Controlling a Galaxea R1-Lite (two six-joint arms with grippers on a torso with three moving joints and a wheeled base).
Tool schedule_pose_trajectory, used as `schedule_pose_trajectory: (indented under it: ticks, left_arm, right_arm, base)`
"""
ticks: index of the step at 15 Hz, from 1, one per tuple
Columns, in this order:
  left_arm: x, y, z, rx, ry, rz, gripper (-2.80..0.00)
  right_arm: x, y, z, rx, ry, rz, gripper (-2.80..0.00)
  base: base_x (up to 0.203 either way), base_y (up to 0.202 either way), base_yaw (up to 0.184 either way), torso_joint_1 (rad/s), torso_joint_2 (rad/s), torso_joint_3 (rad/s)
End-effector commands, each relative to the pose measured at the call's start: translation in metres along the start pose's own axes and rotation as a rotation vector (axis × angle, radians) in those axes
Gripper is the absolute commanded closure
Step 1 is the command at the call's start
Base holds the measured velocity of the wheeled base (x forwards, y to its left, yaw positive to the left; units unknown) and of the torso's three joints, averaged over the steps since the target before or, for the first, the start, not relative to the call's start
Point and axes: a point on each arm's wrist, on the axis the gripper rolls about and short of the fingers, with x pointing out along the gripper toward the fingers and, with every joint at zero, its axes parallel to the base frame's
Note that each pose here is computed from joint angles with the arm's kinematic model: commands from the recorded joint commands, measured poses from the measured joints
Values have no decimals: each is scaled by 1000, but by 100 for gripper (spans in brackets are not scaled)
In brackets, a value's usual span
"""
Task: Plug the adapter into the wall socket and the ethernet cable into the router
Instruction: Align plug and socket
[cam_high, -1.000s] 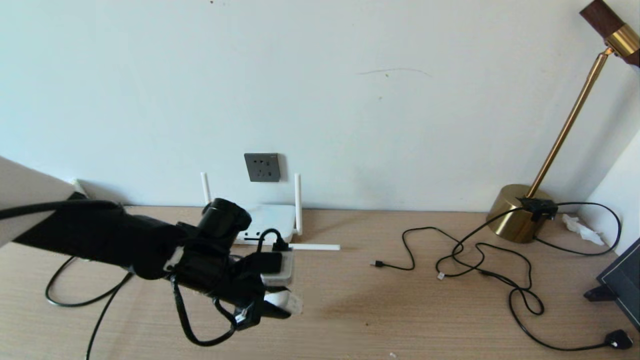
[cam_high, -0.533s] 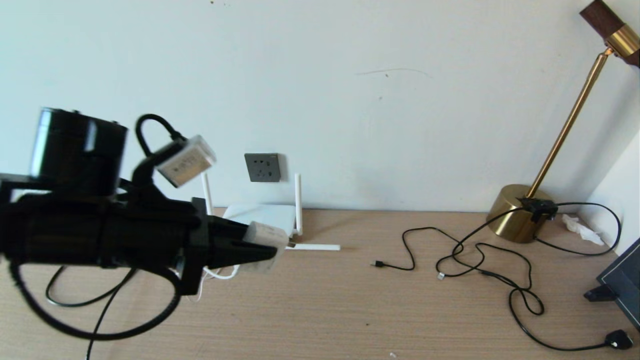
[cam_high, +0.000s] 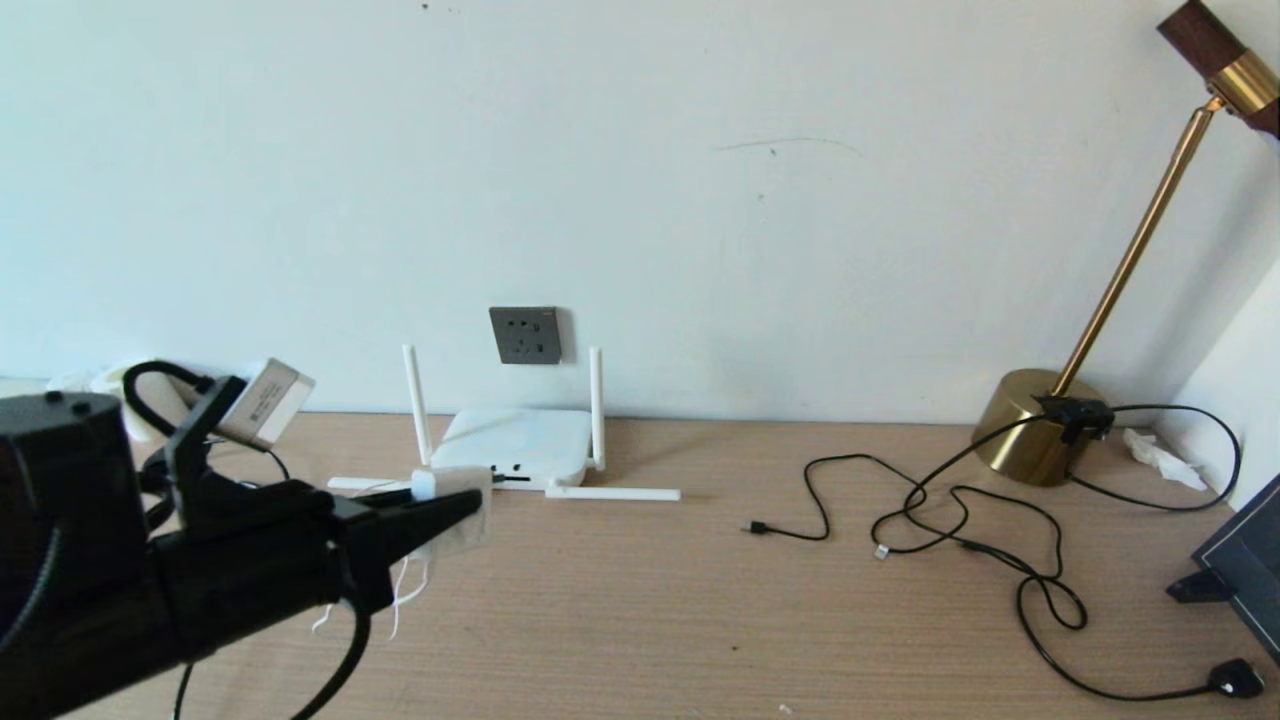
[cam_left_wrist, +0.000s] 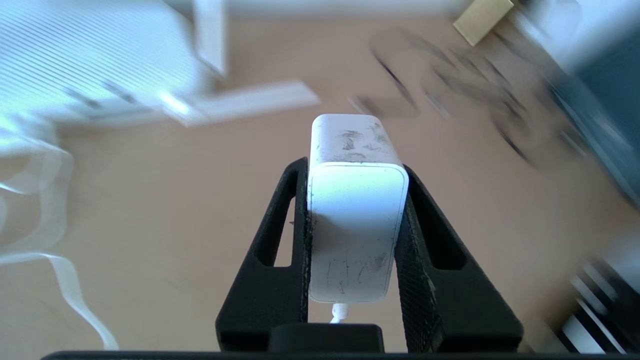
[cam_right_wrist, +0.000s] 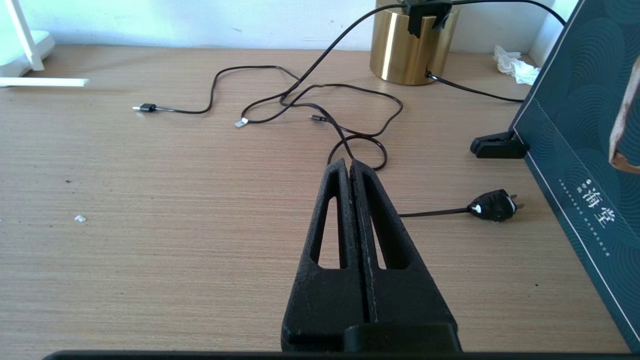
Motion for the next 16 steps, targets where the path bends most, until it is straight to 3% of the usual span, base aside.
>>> schedule_pose_trajectory:
  ticks: [1, 4, 9, 13, 16]
  left_arm:
    - [28, 11, -10, 12, -106, 88, 0]
    - [66, 27, -28, 13, -179, 243, 0]
    - [126, 55, -64, 79, -205, 362, 0]
    - [168, 65, -52, 97, -316, 382, 0]
    - [191, 71, -52, 125, -348, 392, 0]
  right_arm:
    - [0, 0, 0, 0, -1, 0, 0]
    - [0, 0, 0, 0, -1, 0, 0]
    - [0, 0, 0, 0, 0, 0, 0]
    - [0, 0, 0, 0, 2, 0, 0]
    - [0, 0, 0, 0, 0, 0, 0]
  base:
    - [0, 0, 0, 0, 0, 0]
    - [0, 0, 0, 0, 0, 0]
    - [0, 0, 0, 0, 0, 0]
    - [0, 0, 0, 0, 0, 0]
    - [0, 0, 0, 0, 0, 0]
